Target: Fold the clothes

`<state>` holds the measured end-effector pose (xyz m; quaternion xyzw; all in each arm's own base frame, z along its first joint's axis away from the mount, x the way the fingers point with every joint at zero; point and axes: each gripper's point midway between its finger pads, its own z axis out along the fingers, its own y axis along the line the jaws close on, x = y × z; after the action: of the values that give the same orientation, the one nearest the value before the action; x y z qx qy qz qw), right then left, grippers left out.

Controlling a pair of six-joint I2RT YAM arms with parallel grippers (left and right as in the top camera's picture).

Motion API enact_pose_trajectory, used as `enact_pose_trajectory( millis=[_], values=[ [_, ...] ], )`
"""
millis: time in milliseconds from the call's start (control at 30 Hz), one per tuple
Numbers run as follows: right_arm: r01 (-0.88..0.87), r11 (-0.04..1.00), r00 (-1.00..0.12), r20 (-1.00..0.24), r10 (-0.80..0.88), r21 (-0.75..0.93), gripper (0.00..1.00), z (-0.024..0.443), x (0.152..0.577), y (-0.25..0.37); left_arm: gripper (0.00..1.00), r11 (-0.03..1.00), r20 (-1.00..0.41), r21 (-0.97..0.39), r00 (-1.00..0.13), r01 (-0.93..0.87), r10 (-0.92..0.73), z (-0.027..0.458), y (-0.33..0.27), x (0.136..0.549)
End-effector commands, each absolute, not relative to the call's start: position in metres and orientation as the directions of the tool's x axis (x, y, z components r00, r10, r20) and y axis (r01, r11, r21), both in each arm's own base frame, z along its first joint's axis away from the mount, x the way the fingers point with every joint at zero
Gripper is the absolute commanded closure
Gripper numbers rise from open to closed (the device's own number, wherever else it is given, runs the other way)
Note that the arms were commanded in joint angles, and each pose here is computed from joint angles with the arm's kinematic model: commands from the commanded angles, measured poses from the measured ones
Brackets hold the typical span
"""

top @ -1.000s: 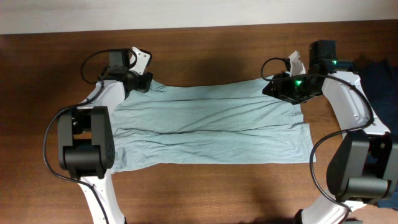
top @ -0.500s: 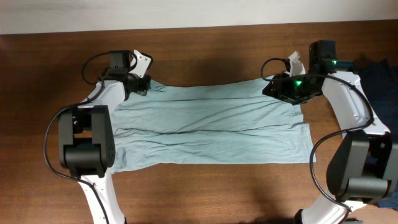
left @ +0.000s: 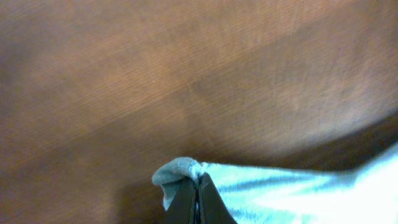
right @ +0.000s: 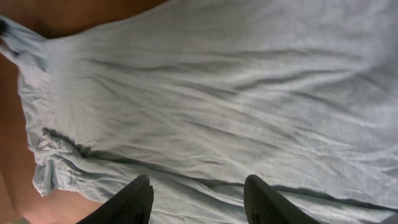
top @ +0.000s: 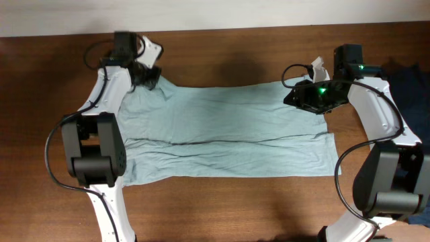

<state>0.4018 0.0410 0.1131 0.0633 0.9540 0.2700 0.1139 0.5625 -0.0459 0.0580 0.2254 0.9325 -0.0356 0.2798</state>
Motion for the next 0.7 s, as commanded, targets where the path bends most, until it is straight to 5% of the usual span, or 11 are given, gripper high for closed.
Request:
enact_pose_trajectory(
  millis=[0,233,567,667],
  values=[
    [0.037,0.842,-0.961,-0.211,0.177,0.539,0.48,0.122,0.405,0.040,0.99,0.893,-0.511,0.047,-0.757,0.448,0.407,0.076,-0.049,0.559],
    [0.037,0.842,-0.961,-0.211,0.177,0.539,0.48,0.122,0.405,0.040,0.98,0.874,-0.354,-0.029,-0.823,0.485,0.445,0.061,-0.069,0.514],
    [0.041,0.841,-0.963,-0.203,0.177,0.539,0.48,0.122,0.403,0.041,0.98,0.877,-0.137,0.043,-0.866,0.479,0.480,0.049,-0.074,0.471],
    [0.042,0.841,-0.963,-0.202,0.178,0.540,0.48,0.122,0.403,0.041,0.75,0.908,-0.033,0.002,-0.907,0.419,0.419,0.046,-0.078,0.443]
  ],
)
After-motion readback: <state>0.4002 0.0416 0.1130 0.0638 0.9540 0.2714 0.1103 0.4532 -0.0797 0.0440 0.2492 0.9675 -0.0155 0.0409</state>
